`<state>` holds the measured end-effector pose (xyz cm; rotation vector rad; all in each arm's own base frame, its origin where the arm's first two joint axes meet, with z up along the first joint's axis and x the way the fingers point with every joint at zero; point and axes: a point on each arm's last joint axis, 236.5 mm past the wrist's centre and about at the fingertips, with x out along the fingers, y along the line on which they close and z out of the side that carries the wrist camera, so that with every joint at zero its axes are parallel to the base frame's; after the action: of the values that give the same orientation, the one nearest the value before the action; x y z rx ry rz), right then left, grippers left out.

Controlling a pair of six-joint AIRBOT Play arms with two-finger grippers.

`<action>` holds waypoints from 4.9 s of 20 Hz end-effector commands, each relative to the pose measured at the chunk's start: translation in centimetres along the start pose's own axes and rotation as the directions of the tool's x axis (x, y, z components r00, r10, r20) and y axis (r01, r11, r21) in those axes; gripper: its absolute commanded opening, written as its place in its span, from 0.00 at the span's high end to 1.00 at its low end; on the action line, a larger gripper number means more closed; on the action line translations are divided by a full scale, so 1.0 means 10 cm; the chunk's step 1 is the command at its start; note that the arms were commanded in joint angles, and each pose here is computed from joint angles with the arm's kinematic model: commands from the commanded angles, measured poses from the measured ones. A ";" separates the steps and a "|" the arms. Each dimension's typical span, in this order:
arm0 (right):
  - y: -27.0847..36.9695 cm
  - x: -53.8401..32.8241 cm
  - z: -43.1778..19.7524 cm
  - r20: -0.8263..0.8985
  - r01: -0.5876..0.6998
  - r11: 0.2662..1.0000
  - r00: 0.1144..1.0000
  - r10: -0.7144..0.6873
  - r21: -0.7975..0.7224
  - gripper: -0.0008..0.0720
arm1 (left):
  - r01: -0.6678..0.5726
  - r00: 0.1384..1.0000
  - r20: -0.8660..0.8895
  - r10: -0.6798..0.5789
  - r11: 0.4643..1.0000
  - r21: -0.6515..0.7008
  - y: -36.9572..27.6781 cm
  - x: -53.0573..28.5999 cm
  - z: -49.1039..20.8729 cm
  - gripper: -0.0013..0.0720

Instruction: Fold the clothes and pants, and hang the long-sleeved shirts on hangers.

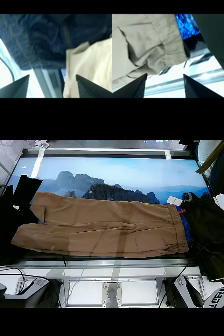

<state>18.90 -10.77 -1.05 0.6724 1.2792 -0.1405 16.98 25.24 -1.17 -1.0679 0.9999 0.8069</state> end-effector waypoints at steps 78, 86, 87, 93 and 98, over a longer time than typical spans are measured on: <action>0.53 0.01 0.54 0.143 -0.232 0.969 0.965 0.220 0.079 0.94 | 0.250 0.938 0.119 -0.326 0.872 0.420 -1.22 -0.03 0.05 0.98; 1.33 0.25 1.66 0.327 -0.240 0.970 0.921 0.214 0.039 0.94 | 0.177 0.879 0.257 -0.402 0.776 0.605 -2.94 -0.03 0.24 0.98; 1.36 0.32 1.81 0.348 -0.240 0.970 0.914 0.209 0.049 0.94 | 0.161 0.883 0.259 -0.392 0.770 0.617 -3.08 0.10 0.26 0.98; 1.29 1.01 2.22 0.321 -0.237 0.956 0.931 0.172 0.174 0.94 | 0.158 0.907 0.210 -0.365 0.757 0.634 -3.74 0.96 0.30 0.98; 1.27 1.36 2.27 0.308 -0.228 0.953 0.938 0.159 0.201 0.94 | 0.159 0.907 0.204 -0.369 0.747 0.646 -3.88 1.31 0.28 0.97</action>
<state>46.59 -9.19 -4.20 0.9322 0.9264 -0.1967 55.61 17.56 1.03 -0.4696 0.7276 0.3435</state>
